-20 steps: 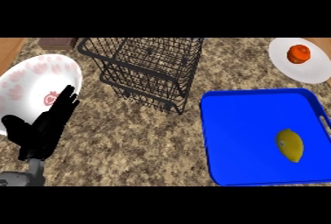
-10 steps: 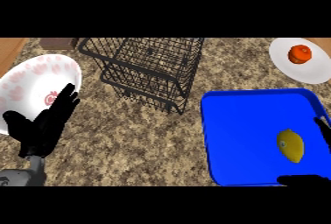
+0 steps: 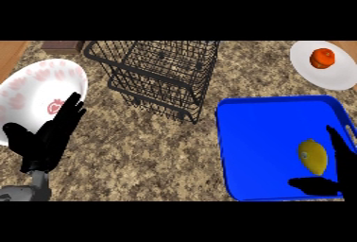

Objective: Pick the lemon from the tray and place it in the tiered basket

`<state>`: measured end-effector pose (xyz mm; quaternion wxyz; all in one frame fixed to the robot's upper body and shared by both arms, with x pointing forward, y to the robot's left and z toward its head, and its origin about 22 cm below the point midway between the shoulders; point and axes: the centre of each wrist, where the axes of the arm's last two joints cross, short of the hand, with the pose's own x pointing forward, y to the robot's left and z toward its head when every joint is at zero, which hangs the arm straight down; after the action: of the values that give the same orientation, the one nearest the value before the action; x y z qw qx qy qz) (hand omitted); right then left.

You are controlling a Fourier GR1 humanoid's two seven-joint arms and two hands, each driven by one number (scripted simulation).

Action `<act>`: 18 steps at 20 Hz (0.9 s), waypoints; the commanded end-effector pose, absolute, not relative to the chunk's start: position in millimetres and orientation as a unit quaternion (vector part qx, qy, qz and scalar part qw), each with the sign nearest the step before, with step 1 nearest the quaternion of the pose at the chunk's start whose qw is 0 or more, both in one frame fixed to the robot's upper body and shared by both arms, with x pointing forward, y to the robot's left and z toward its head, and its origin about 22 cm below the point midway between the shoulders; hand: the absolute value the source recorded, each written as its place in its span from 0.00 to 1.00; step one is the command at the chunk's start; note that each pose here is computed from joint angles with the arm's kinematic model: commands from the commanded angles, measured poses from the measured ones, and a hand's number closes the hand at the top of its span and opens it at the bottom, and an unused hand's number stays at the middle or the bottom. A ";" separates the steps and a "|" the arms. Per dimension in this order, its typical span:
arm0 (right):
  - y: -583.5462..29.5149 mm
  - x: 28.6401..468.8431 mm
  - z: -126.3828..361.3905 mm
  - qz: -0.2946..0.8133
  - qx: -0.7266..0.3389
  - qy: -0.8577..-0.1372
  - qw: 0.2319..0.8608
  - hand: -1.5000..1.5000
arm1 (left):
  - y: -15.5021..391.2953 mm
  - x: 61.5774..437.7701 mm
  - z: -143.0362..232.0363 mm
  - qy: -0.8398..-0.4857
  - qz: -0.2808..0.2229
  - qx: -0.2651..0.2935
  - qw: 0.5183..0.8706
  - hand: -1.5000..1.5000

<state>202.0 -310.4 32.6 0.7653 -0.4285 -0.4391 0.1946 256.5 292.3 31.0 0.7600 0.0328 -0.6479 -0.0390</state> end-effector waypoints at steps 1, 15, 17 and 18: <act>-323.3 193.9 28.6 0.200 -0.455 -0.430 0.754 0.00 | 294.3 253.4 29.8 -0.645 -0.039 0.031 0.763 0.50; -308.1 214.2 3.7 0.287 -0.409 -0.394 0.772 1.00 | 288.2 251.6 34.4 -0.654 -0.044 0.028 0.755 0.50; -329.9 206.3 -1.8 0.305 -0.412 -0.402 0.759 1.00 | 285.3 265.1 32.3 -0.653 -0.040 0.036 0.756 0.50; -308.0 220.7 -13.0 0.310 -0.421 -0.394 0.756 1.00 | 281.9 256.5 42.8 -0.650 -0.041 0.036 0.758 0.50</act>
<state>217.3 -320.7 7.0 0.7612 -0.4199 -0.4116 0.2736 259.2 287.6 40.1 0.7552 0.0344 -0.6532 -0.0421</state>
